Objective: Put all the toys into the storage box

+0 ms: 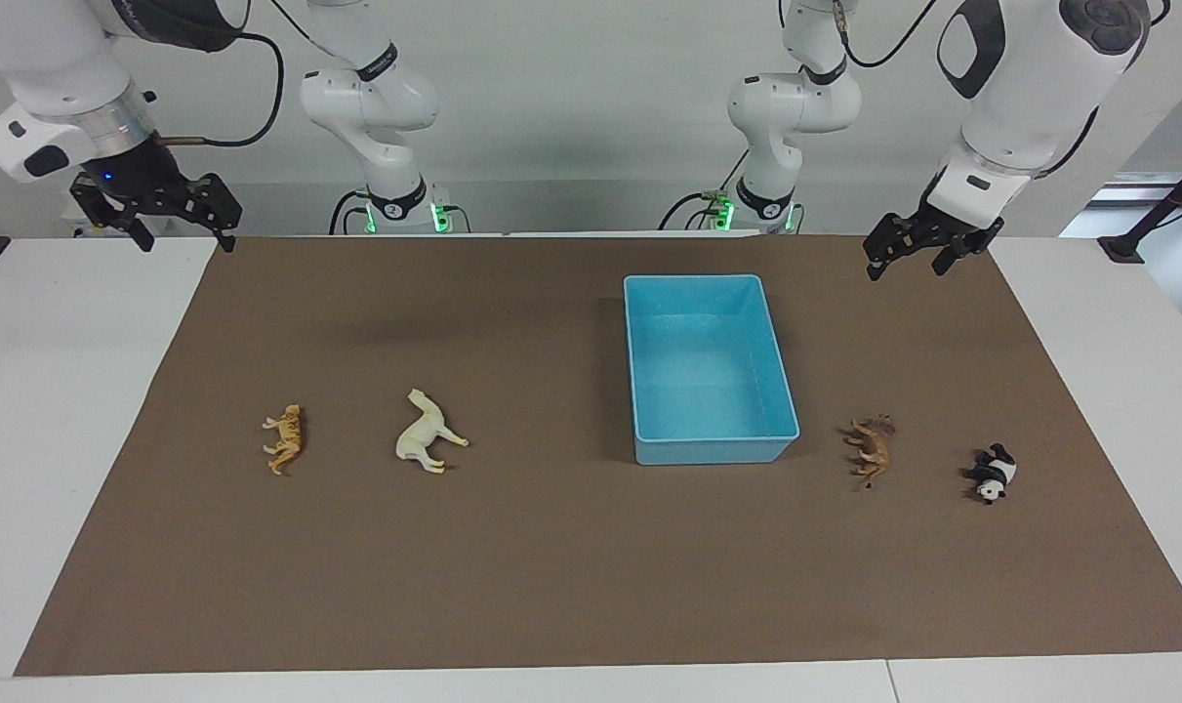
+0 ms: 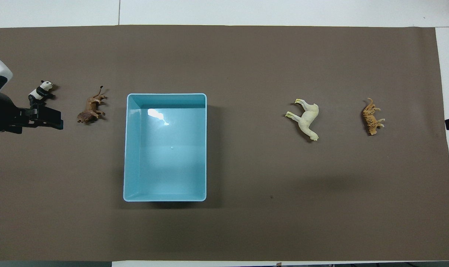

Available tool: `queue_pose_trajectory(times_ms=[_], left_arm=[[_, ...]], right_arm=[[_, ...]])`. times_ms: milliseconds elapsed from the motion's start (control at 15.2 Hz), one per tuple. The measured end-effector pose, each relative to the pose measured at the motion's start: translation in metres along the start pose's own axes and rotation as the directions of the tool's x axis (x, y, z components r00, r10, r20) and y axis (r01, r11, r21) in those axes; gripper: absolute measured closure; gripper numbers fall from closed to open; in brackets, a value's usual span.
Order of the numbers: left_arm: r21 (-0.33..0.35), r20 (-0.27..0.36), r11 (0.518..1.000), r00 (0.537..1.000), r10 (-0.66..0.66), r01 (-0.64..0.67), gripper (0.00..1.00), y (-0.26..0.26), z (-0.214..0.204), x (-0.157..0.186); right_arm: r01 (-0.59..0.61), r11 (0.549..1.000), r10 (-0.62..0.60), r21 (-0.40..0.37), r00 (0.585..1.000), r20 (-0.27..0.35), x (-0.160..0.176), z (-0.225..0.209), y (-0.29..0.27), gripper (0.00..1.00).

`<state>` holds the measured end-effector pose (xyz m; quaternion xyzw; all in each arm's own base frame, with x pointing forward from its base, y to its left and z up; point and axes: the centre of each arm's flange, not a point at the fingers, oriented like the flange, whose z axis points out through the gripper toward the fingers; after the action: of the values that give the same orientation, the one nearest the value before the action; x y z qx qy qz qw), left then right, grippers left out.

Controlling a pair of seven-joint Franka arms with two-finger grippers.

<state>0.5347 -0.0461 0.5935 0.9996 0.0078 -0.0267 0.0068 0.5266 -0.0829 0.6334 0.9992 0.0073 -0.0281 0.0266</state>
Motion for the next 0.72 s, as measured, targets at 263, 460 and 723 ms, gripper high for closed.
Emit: queue_pose_trajectory(times_ms=[263,460,723], left_arm=[[0.000,0.003,1.000,1.000,0.000,0.000,0.00,0.000,0.000,0.000],[0.000,-0.001,1.000,1.000,0.000,0.000,0.00,0.000,0.001,0.000],[-0.014,-0.164,1.000,0.986,0.006,-0.008,0.00,-0.001,0.032,0.019]], right_arm=[[0.000,1.000,0.000,0.000,1.000,0.002,0.000,0.000,0.000,0.00],[-0.004,1.000,0.004,0.001,1.000,0.005,-0.001,0.001,0.002,0.00],[-0.005,1.000,0.005,0.004,1.000,0.023,0.001,0.018,0.003,0.00]])
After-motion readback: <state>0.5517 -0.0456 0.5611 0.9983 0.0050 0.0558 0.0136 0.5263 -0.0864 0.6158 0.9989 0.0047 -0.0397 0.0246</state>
